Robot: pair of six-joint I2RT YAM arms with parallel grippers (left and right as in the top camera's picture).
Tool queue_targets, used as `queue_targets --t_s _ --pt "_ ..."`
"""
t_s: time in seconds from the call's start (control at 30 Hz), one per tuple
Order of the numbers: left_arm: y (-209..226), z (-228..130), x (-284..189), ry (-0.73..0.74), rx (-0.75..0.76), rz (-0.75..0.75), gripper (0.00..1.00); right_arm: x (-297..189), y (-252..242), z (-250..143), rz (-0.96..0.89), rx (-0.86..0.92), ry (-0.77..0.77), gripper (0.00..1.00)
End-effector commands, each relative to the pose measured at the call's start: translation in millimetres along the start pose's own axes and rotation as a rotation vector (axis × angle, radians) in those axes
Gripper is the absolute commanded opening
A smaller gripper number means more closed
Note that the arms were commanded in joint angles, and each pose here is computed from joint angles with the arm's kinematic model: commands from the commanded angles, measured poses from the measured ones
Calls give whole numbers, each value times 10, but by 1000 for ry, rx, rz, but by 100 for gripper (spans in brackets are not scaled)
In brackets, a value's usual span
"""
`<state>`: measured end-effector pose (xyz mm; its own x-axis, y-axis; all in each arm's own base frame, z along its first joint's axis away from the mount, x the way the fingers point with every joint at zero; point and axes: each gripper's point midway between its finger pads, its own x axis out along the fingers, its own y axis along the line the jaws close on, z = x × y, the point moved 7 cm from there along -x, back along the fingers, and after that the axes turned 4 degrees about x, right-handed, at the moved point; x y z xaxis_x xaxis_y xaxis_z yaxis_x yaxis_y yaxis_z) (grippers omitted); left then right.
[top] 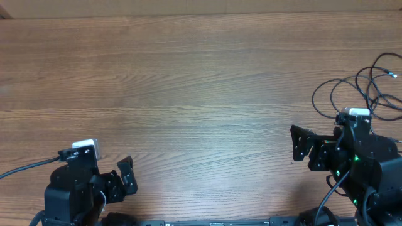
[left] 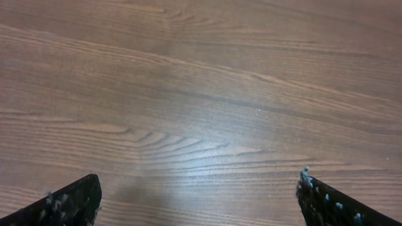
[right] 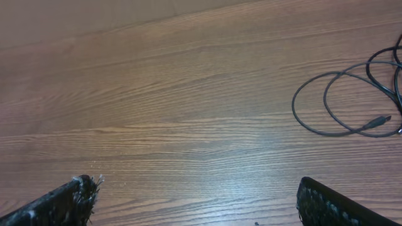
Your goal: Untangle cables
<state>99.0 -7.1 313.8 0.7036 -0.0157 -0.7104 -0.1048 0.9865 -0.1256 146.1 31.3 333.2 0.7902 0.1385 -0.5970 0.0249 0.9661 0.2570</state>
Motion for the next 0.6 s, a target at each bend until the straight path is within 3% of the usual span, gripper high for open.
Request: queue_targets --t_s 0.0,0.4,0.57 --pt "24 -20 -1 -2 0 16 100 19 -8 -4 -9 2 -1 100" --pt "23 -19 -2 -2 0 16 100 14 -64 -2 -58 -41 -9 100" --pt "23 -19 -2 -2 0 16 99 -46 -147 126 -101 -33 -106 100"
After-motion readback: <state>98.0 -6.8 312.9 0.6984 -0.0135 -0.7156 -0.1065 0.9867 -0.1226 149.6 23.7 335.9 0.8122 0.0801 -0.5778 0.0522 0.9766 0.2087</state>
